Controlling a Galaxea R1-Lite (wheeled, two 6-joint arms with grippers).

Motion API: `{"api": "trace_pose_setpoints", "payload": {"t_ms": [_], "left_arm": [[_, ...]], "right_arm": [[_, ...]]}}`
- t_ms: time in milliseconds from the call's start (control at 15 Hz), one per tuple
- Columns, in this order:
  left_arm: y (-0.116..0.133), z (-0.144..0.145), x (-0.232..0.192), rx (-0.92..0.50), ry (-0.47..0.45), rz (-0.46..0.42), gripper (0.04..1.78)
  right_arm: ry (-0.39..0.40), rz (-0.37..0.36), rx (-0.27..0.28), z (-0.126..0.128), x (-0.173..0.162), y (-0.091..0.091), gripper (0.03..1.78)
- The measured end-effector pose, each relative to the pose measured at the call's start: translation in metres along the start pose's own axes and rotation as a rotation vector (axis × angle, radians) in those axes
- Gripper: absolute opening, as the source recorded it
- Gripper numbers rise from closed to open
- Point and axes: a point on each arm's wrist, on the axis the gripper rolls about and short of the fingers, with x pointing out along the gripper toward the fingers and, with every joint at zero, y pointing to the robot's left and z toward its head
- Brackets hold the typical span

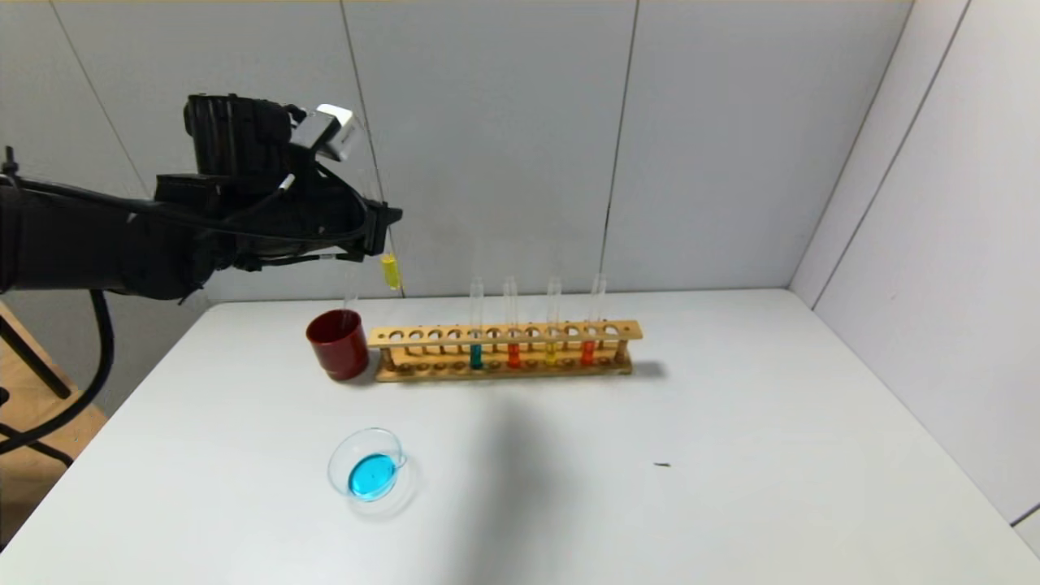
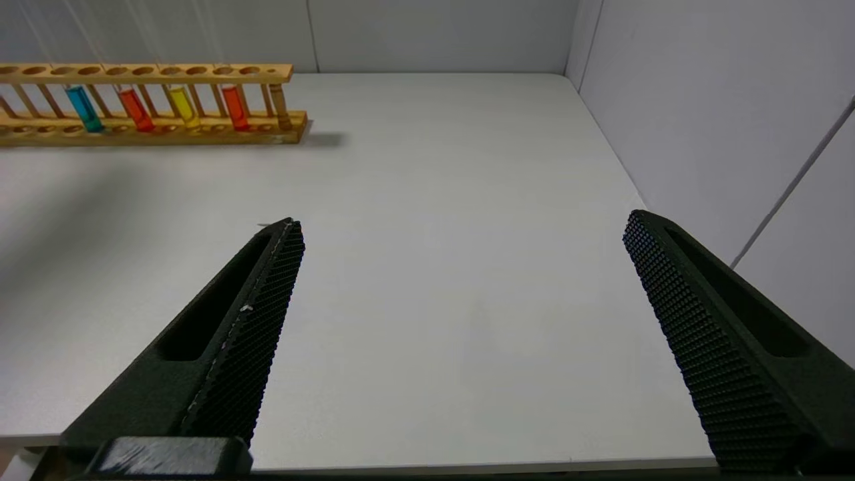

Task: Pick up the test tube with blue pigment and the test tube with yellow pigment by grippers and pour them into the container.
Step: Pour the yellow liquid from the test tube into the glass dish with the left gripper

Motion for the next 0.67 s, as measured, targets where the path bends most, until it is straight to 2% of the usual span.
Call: {"api": "trace_pose_setpoints", "payload": {"t_ms": [333,667], "left_arm": [[0.0,0.005,-0.052,0.004,0.089,0.009,0.34],[0.028,-0.013,-0.12,0.177,0.22,0.097,0.34]], "right_arm": [[0.0,0.0,0.0,0.0,0.0,0.0,1.75],[0.0,0.0,0.0,0.0,0.0,0.0,1.75]]}}
